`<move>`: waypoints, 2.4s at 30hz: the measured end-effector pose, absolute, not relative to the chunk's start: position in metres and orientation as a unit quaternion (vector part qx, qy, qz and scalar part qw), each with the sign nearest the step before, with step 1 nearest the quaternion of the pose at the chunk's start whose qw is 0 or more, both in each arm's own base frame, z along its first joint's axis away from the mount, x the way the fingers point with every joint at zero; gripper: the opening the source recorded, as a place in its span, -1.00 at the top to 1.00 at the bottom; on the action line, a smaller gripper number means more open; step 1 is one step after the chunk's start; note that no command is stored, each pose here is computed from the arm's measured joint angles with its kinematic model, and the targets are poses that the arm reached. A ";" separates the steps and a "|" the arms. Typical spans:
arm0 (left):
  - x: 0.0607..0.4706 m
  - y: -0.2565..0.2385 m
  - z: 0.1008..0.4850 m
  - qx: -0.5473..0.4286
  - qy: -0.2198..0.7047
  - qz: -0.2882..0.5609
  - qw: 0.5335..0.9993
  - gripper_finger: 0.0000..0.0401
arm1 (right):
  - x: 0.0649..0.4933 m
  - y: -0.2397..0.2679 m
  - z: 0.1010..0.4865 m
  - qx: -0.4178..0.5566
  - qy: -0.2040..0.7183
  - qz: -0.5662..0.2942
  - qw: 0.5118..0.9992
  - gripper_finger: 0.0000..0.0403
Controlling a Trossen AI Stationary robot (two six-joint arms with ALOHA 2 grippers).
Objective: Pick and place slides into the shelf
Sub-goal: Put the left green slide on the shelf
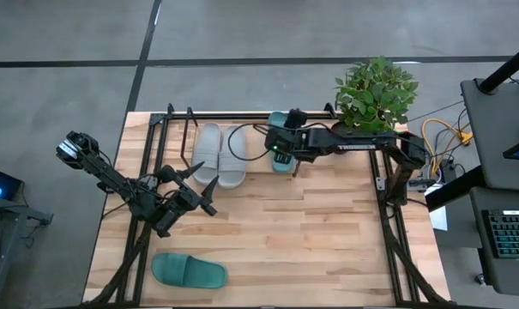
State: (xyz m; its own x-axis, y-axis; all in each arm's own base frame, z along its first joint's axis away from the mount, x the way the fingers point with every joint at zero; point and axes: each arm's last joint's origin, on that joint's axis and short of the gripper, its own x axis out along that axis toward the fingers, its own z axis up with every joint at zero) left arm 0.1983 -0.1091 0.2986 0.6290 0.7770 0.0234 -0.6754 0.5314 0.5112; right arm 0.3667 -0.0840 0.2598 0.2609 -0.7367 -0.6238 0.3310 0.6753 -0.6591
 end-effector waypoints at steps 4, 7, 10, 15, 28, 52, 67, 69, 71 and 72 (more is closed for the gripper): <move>0.198 -0.109 0.299 0.244 0.104 0.418 0.869 -0.29 | 0.357 -0.074 0.285 -0.136 0.462 -0.278 0.831 0.15; 0.198 -0.109 0.299 0.244 0.104 0.418 0.869 -0.29 | 0.345 -0.064 0.308 -0.092 0.427 -0.211 0.875 0.15; 0.198 -0.109 0.299 0.244 0.104 0.418 0.869 -0.29 | 0.332 -0.050 0.328 -0.080 0.389 -0.159 0.904 0.15; 0.198 -0.109 0.299 0.243 0.104 0.418 0.869 -0.29 | 0.308 -0.021 0.345 -0.109 0.329 -0.113 0.931 0.16; 0.198 -0.109 0.299 0.232 0.098 0.419 0.872 -0.29 | 0.256 0.045 0.298 -0.071 0.211 -0.020 0.975 0.17; 0.184 -0.145 0.302 0.176 -0.038 0.231 0.956 -0.29 | 0.244 0.098 0.292 -0.189 0.124 0.005 0.974 0.17; 0.194 -0.164 0.302 -0.162 -0.004 -0.020 0.987 -0.29 | 0.246 0.099 0.304 -0.250 0.109 0.009 0.962 0.17; 0.194 -0.165 0.300 -0.243 0.037 -0.013 0.969 -0.29 | 0.246 0.099 0.306 -0.260 0.106 0.010 0.960 0.17; 0.194 -0.165 0.299 -0.318 0.069 -0.003 0.945 -0.29 | 0.246 0.099 0.310 -0.269 0.102 0.010 0.958 0.17; 0.194 -0.165 0.298 -0.353 0.084 0.001 0.932 -0.29 | 0.247 0.099 0.312 -0.270 0.100 0.010 0.958 0.17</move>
State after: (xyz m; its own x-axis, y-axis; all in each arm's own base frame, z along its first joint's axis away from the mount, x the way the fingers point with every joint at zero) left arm 0.1938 -0.1646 0.2977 0.9859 -0.0578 -0.1573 -0.0608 0.7512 -0.6573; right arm 0.2466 0.0988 0.3115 0.9800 -0.0349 -0.1959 -0.0724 0.8545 -0.5144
